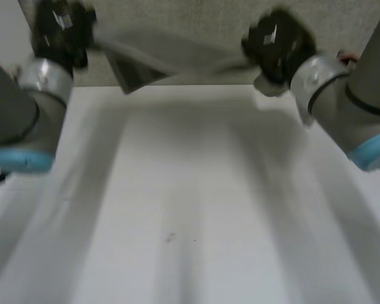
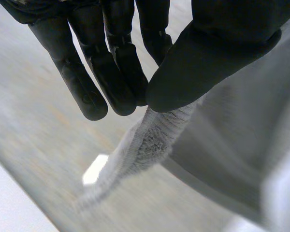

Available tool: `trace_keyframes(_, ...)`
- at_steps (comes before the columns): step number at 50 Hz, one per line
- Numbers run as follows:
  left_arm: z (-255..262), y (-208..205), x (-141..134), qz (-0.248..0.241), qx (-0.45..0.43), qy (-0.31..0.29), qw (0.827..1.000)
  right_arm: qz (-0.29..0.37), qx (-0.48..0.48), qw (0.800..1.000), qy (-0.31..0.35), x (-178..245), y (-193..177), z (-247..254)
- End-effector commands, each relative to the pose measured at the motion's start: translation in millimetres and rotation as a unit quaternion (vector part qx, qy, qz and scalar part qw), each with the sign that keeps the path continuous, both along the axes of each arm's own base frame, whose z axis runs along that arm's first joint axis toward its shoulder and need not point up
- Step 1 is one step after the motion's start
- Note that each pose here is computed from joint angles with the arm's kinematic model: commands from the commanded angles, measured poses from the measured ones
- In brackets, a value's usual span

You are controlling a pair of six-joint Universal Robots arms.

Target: Fold the laundry

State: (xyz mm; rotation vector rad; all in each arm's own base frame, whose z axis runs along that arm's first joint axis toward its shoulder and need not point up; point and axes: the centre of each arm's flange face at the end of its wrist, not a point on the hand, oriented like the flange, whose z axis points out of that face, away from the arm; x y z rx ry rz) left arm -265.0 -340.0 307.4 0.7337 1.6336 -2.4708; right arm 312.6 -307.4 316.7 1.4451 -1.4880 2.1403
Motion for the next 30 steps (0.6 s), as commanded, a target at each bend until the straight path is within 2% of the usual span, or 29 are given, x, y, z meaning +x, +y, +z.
trace_keyframes(1,-92.3,26.5,11.1,-0.018,0.117,-0.047,0.992,0.033,0.195,0.975,0.1,-8.8,9.5,-93.8)
trace_keyframes(6,-131.0,38.0,20.1,-0.013,0.14,-0.057,0.988,0.037,0.268,0.952,0.141,-12.2,14.6,-161.1)
trace_keyframes(11,-131.7,40.4,23.8,-0.009,0.142,-0.058,0.988,0.013,0.291,0.95,0.115,-15.4,13.3,-166.0)
trace_keyframes(13,-126.5,38.3,28.7,-0.002,0.137,-0.054,0.989,-0.035,0.331,0.942,0.037,-25.7,7.2,-157.4)
trace_keyframes(14,-126.5,38.3,28.7,-0.002,0.137,-0.054,0.989,-0.035,0.331,0.942,0.036,-25.8,7.1,-157.3)
trace_keyframes(15,-121.9,38.0,30.8,0.0,0.131,-0.052,0.99,-0.059,0.347,0.936,-0.012,-33.5,3.3,-149.1)
trace_keyframes(16,-121.9,38.0,30.8,0.0,0.131,-0.052,0.99,-0.059,0.347,0.936,-0.013,-33.6,3.3,-149.0)
trace_keyframes(18,-113.1,37.6,34.9,0.003,0.12,-0.049,0.992,-0.095,0.373,0.917,-0.101,-48.7,-0.4,-138.0)
trace_keyframes(19,-113.1,37.6,34.9,0.003,0.12,-0.049,0.992,-0.095,0.373,0.917,-0.101,-48.7,-0.4,-138.0)
trace_keyframes(21,-110.1,36.0,38.9,0.006,0.117,-0.047,0.992,-0.123,0.397,0.895,-0.161,-63.1,1.5,-139.2)
trace_keyframes(22,-110.1,36.0,38.9,0.006,0.117,-0.047,0.992,-0.123,0.397,0.895,-0.161,-63.1,1.5,-139.2)
trace_keyframes(24,-109.9,35.6,40.0,0.008,0.117,-0.047,0.992,-0.14,0.409,0.881,-0.192,-73.9,8.9,-141.8)
trace_keyframes(30,-101.2,30.3,49.3,0.024,0.105,-0.042,0.993,-0.148,0.42,0.875,-0.192,-81.7,23.9,-147.6)
